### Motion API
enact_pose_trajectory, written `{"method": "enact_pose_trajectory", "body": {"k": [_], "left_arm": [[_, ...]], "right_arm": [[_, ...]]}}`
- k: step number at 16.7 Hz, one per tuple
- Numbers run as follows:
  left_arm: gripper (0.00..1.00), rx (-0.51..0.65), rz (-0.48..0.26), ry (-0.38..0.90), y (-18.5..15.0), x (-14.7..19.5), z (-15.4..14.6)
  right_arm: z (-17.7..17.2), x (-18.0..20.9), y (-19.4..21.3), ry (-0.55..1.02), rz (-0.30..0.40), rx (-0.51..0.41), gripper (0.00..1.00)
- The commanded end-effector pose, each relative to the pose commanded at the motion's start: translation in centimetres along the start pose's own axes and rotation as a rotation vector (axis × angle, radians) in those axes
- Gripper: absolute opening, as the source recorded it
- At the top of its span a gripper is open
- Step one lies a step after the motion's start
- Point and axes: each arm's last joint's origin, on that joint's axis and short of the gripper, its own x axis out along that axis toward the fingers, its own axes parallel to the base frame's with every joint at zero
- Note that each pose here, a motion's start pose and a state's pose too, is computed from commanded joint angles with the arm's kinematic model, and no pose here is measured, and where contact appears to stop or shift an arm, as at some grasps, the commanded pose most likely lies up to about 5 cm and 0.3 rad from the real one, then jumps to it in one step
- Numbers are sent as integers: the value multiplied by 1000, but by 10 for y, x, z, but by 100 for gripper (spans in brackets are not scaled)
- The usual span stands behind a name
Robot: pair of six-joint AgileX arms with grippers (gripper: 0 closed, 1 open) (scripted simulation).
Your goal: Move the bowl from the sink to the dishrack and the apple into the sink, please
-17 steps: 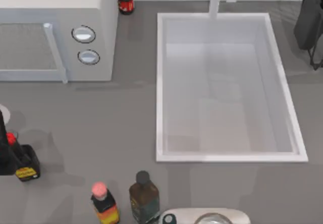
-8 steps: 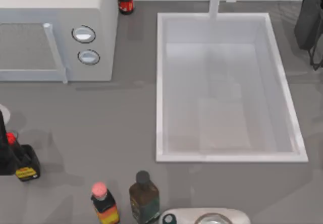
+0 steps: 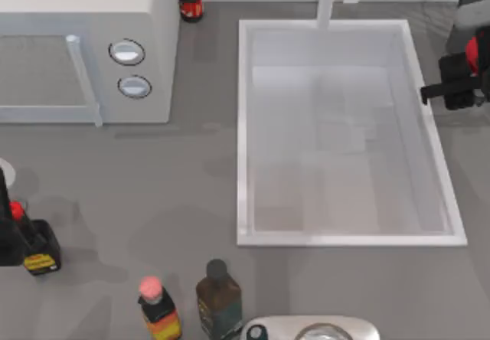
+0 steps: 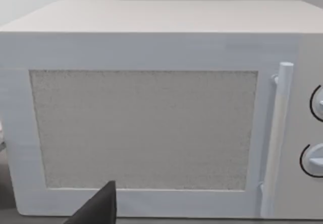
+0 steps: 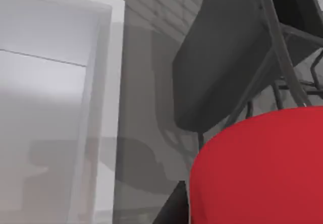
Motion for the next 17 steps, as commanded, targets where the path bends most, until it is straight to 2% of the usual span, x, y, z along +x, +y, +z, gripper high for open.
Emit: {"method": "enact_pose_trajectory", "body": {"k": [4, 8, 11, 17], "left_arm": [[100, 0, 0, 0, 0, 0, 0], [100, 0, 0, 0, 0, 0, 0], [100, 0, 0, 0, 0, 0, 0], [100, 0, 0, 0, 0, 0, 0]], "right_arm": [[13, -28, 52, -304, 25, 125, 0], [15, -60, 84, -494, 79, 258, 0], [14, -74, 94, -552, 106, 312, 0], [15, -74, 95, -559, 108, 320, 0]]}}
